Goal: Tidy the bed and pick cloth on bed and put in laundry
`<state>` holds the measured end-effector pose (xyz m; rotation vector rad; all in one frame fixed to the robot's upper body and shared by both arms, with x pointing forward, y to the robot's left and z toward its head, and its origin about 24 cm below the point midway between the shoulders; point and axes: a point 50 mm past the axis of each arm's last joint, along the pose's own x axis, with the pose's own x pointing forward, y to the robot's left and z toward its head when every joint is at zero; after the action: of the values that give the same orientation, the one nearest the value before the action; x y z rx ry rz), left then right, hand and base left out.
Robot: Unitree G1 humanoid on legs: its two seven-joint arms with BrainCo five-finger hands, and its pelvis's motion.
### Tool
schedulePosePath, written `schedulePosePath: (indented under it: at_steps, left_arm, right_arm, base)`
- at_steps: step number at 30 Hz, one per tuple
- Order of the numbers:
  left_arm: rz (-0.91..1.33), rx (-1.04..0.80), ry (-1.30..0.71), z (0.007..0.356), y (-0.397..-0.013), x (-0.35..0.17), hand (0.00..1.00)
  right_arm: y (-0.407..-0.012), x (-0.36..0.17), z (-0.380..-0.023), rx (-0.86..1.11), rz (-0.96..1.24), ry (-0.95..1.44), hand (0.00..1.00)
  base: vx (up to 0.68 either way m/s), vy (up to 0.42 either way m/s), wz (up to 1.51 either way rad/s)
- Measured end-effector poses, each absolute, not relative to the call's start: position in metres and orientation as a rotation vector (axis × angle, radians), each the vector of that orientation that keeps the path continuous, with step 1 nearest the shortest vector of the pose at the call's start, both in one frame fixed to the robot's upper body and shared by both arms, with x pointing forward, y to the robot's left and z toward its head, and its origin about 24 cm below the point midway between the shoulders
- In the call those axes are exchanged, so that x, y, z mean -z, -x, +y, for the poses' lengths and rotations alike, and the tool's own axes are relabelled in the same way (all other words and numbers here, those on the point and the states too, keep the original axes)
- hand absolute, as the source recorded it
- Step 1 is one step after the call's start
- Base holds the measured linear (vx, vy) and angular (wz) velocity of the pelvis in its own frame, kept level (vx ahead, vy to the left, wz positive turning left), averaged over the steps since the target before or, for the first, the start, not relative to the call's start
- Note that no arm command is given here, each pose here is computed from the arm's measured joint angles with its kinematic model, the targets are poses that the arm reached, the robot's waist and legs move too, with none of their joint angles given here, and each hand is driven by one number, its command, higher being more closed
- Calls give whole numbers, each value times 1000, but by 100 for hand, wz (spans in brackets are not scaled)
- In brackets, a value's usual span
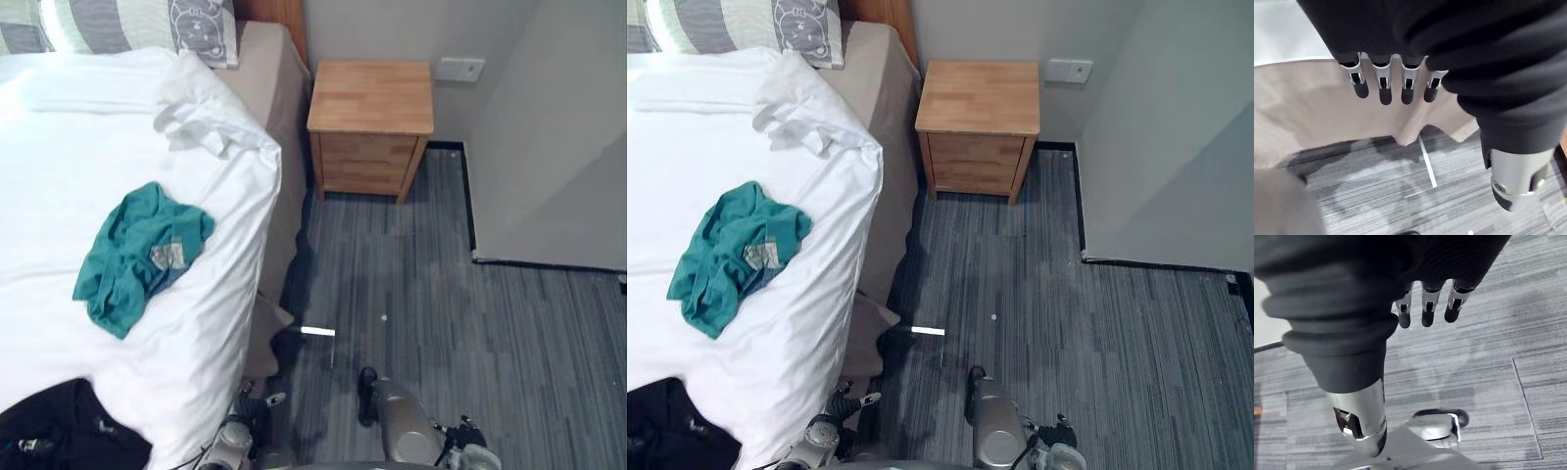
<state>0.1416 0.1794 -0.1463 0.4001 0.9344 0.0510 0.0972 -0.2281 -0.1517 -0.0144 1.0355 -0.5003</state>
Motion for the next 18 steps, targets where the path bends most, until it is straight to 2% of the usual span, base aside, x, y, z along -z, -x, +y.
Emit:
schedulePosePath:
  at_steps: [7,15,18]
  left_arm:
    - [834,-133,-363,178,-155,134,0]
    - [795,-80,-403,175,-172,129,0]
    - [834,-59,-411,172,-159,136,0]
  right_arm:
    - [-98,151,-229,498,1045,69,0]
    - [-99,156,-214,454,1067,66,0]
    - [-91,158,-212,436,1096,84,0]
  base:
    - [388,28,-81]
    - [466,251,-22]
    - [374,235,-14]
